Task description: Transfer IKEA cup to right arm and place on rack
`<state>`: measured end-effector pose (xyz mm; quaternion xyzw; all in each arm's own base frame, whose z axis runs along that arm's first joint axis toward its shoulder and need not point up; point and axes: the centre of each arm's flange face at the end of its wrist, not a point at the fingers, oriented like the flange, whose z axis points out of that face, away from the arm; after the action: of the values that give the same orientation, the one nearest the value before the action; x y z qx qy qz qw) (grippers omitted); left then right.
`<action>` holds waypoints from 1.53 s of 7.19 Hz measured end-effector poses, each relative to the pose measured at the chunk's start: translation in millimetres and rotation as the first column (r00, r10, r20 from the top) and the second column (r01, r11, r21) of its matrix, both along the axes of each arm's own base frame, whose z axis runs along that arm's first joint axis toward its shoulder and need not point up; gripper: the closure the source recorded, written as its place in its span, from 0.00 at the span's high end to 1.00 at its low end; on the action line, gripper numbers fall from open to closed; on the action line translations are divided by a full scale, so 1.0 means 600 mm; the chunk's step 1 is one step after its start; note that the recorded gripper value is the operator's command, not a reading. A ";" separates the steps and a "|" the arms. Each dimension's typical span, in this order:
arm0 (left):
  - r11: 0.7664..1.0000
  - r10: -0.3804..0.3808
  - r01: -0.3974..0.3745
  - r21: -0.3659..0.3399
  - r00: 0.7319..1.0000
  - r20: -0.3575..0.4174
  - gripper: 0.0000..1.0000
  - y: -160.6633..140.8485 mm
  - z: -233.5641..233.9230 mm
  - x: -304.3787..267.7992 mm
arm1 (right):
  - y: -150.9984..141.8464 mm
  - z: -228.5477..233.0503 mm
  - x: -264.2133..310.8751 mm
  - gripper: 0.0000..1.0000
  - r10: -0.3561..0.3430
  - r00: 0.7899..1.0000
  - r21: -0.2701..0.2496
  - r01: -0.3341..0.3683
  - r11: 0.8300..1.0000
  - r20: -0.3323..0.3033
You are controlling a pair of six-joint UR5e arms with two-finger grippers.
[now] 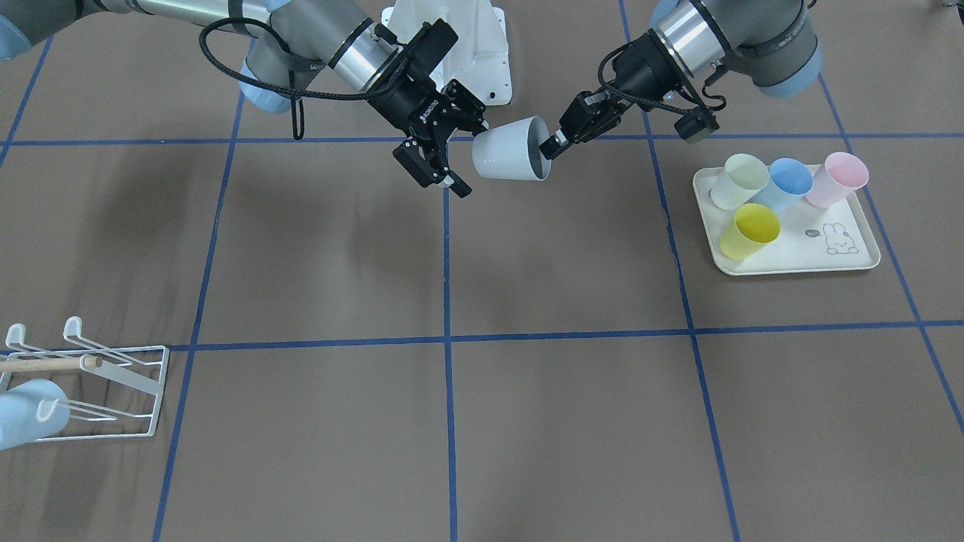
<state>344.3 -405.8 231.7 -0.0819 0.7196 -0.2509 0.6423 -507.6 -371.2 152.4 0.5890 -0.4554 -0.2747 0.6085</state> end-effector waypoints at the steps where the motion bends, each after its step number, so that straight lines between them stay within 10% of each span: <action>1: 1.000 0.000 0.000 0.000 1.000 0.002 0.00 -0.001 0.001 0.002 | 0.005 -0.002 -0.003 0.99 -0.005 1.000 0.002 0.005 1.000 0.001; 11: 1.000 -0.001 0.001 0.024 1.000 0.010 0.00 -0.001 0.004 0.004 | 0.012 -0.016 0.001 0.92 -0.007 1.000 0.007 0.007 1.000 0.020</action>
<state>346.8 -406.7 234.0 -0.0727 0.7195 -0.2427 0.6466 -507.2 -364.0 142.5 0.5921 -0.4625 -0.2723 0.6011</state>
